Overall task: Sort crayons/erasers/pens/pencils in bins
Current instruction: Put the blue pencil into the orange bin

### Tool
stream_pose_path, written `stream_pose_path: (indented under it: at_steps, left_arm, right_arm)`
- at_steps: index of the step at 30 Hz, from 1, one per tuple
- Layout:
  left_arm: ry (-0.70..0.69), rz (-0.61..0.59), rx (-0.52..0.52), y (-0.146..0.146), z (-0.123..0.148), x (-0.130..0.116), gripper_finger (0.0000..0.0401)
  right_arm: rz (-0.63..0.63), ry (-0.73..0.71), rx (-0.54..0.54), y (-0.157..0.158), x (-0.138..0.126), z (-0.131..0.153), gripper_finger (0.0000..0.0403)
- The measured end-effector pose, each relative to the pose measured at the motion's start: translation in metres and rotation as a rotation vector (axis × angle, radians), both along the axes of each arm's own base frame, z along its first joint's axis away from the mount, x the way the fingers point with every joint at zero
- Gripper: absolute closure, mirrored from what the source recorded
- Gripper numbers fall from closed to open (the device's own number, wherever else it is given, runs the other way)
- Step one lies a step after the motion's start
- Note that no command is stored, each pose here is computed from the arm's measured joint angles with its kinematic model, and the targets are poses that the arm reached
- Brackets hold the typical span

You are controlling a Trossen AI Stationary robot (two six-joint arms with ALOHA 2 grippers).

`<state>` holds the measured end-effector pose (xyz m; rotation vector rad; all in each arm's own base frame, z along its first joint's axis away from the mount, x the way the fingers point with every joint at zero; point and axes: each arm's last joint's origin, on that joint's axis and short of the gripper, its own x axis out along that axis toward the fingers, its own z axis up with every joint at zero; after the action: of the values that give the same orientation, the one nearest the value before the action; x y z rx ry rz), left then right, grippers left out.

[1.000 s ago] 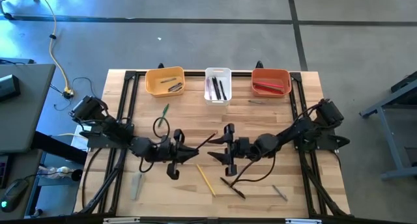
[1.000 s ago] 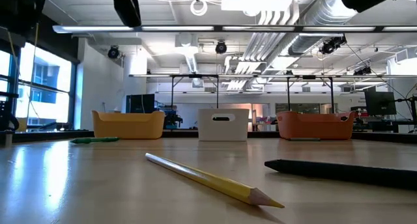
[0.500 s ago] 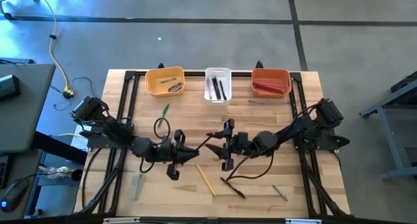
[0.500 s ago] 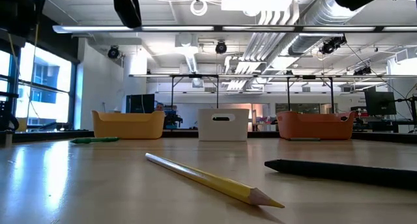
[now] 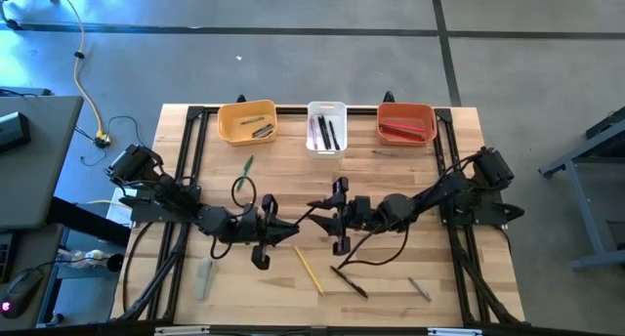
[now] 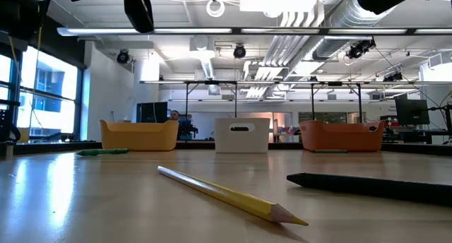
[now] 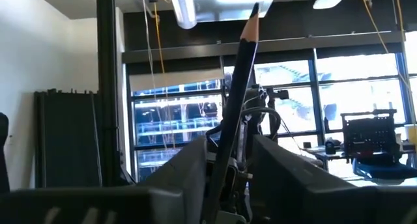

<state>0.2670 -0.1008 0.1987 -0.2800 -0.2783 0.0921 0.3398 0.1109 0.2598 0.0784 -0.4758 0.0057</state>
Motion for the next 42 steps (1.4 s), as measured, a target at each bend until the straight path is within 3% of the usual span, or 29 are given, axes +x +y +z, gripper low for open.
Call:
stream_pose_path:
  at_steps: [10, 15, 29, 36, 42]
  left_arm:
    - [0.021, 0.006, 0.010, 0.000, -0.002, 0.001, 0.0400]
    - [0.024, 0.009, 0.009, 0.000, -0.002, 0.001, 0.0385]
    - [0.113, 0.055, 0.079, 0.006, -0.015, -0.002, 0.0272]
    - [0.135, 0.084, 0.171, 0.013, -0.015, -0.014, 0.0264]
    - [0.183, 0.062, 0.229, 0.024, -0.017, -0.034, 0.0314]
  right_arm:
    - [0.005, -0.001, -0.005, 0.000, 0.000, 0.000, 0.0393]
    - [0.004, 0.000, -0.008, 0.000, 0.000, 0.000, 0.0389]
    - [-0.098, 0.008, -0.062, -0.005, -0.007, 0.015, 0.0399]
    - [-0.280, 0.132, -0.102, -0.016, -0.025, 0.044, 0.0399]
    - [-0.523, 0.380, -0.086, -0.048, -0.057, 0.069, 0.0399]
